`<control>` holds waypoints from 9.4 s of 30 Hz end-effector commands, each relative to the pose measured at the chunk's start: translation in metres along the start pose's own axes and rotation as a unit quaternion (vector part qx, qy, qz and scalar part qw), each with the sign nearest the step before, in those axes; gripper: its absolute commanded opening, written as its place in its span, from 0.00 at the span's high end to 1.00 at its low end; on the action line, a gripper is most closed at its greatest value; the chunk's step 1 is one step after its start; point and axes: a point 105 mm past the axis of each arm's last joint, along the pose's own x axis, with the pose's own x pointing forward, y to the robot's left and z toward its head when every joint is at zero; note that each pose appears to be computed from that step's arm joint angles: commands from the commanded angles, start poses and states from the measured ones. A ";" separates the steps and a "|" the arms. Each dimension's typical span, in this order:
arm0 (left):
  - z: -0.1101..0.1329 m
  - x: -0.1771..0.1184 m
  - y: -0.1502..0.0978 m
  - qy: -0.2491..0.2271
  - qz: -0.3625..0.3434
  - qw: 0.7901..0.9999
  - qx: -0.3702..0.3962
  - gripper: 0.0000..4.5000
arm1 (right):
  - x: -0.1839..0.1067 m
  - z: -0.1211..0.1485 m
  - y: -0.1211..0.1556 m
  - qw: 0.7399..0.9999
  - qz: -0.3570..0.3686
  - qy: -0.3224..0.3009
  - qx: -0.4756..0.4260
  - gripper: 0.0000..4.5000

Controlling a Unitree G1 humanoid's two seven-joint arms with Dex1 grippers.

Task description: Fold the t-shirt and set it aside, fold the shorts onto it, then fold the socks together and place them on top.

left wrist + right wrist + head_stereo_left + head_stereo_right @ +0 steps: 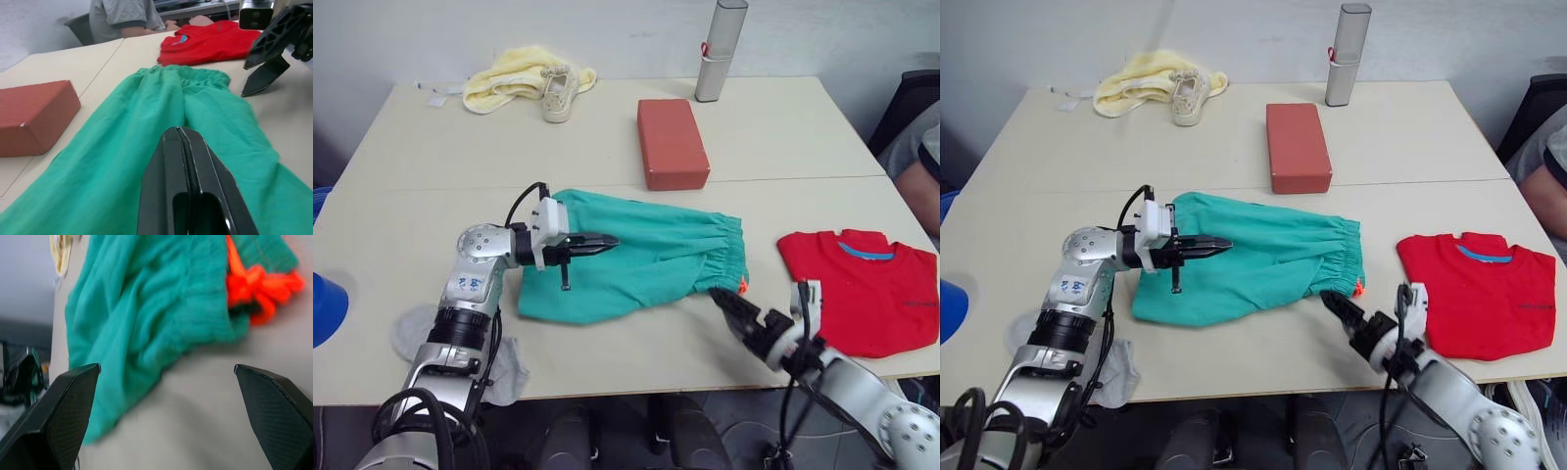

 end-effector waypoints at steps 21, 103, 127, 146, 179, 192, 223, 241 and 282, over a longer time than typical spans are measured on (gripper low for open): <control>-0.040 0.024 0.004 0.071 0.061 0.995 -0.042 1.00 | 0.026 0.060 -0.024 0.970 -0.070 -0.194 -0.128 1.00; -0.053 -0.019 -0.013 0.090 0.091 0.983 -0.134 1.00 | 0.016 -0.052 0.084 0.718 0.338 0.057 -0.606 0.22; 0.019 0.058 -0.001 -0.019 -0.004 0.992 -0.127 1.00 | 0.081 0.010 0.033 0.741 0.247 0.050 -0.622 0.99; -0.034 0.021 -0.013 0.037 0.101 0.982 -0.155 1.00 | 0.035 -0.015 0.027 0.654 0.361 0.040 -0.664 0.99; 0.032 0.025 0.046 -0.090 0.103 0.991 -0.015 0.87 | 0.001 0.014 0.053 0.756 0.345 0.050 -0.554 0.86; 0.038 -0.065 -0.022 -0.055 -0.030 0.998 -0.021 0.01 | 0.011 0.073 -0.016 0.930 0.070 0.262 -0.247 0.00; 0.031 -0.076 -0.045 -0.040 0.008 0.997 -0.064 0.00 | 0.117 -0.023 0.039 0.911 0.160 0.353 -0.142 0.84; 0.022 -0.040 -0.047 -0.104 -0.025 0.987 -0.122 0.00 | -0.032 0.137 0.117 0.944 0.299 -0.106 -0.094 0.99; 0.029 -0.010 -0.037 -0.132 -0.057 0.982 -0.119 0.00 | -0.150 0.175 -0.045 0.808 0.026 -0.550 0.207 0.99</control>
